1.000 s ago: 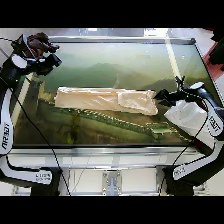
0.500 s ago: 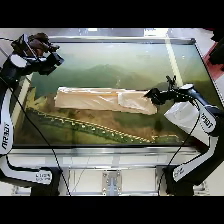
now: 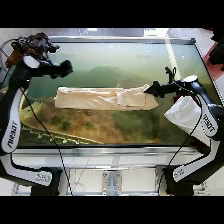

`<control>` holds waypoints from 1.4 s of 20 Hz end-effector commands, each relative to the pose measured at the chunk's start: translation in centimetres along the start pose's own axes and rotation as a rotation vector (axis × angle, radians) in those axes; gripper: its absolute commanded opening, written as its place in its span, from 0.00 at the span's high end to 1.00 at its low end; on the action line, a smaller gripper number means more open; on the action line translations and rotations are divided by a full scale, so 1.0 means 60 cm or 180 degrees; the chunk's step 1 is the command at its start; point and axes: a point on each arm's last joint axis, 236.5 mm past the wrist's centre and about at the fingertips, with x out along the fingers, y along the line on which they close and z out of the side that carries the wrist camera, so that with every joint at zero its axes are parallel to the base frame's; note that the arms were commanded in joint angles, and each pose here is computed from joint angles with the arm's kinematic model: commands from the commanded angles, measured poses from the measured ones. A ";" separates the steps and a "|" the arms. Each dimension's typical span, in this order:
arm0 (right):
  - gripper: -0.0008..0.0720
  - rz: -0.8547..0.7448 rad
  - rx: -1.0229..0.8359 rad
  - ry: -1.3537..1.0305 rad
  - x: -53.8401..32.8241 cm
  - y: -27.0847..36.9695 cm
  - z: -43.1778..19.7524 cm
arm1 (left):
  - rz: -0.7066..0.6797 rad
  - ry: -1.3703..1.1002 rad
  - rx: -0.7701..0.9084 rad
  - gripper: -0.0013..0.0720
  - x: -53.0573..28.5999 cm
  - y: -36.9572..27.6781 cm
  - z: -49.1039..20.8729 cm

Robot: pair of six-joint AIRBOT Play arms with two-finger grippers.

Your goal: Fold the shirts.

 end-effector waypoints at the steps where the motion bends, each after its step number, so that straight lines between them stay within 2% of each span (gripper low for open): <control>1: 0.96 -0.0181 -0.0201 -0.0021 -0.058 0.060 0.001 | -0.0083 0.0635 0.0542 0.97 0.108 -0.085 -0.130; 4: 0.96 -0.0417 -0.0503 -0.0060 -0.095 0.123 -0.003 | -0.0225 0.1008 0.0990 0.97 0.202 -0.172 -0.259; 7: 0.96 -0.0639 -0.0813 0.0067 -0.112 0.186 -0.020 | -0.0268 0.1165 0.1053 0.97 0.258 -0.220 -0.344; 12: 0.96 -0.0775 -0.1176 -0.0083 -0.117 0.273 -0.006 | -0.0337 0.1170 0.1211 0.97 0.273 -0.253 -0.359; 17: 0.96 -0.0896 -0.1255 -0.0185 -0.101 0.288 0.002 | -0.0304 0.0955 0.1353 0.97 0.218 -0.253 -0.227; 19: 0.96 -0.1037 -0.1249 -0.0247 -0.096 0.282 0.009 | -0.0320 0.0765 0.1495 0.97 0.161 -0.255 -0.146; 22: 0.96 -0.0968 -0.1303 -0.0327 -0.066 0.306 0.013 | -0.0046 0.0068 0.1615 0.97 0.043 -0.221 0.020; 25: 0.96 -0.0686 -0.1284 -0.0354 0.007 0.348 0.011 | 0.0239 -0.0550 0.1485 0.97 -0.092 -0.158 0.140; 28: 0.96 -0.0074 -0.1191 -0.0547 0.114 0.436 0.010 | 0.0458 -0.0850 0.1297 0.97 -0.189 -0.091 0.196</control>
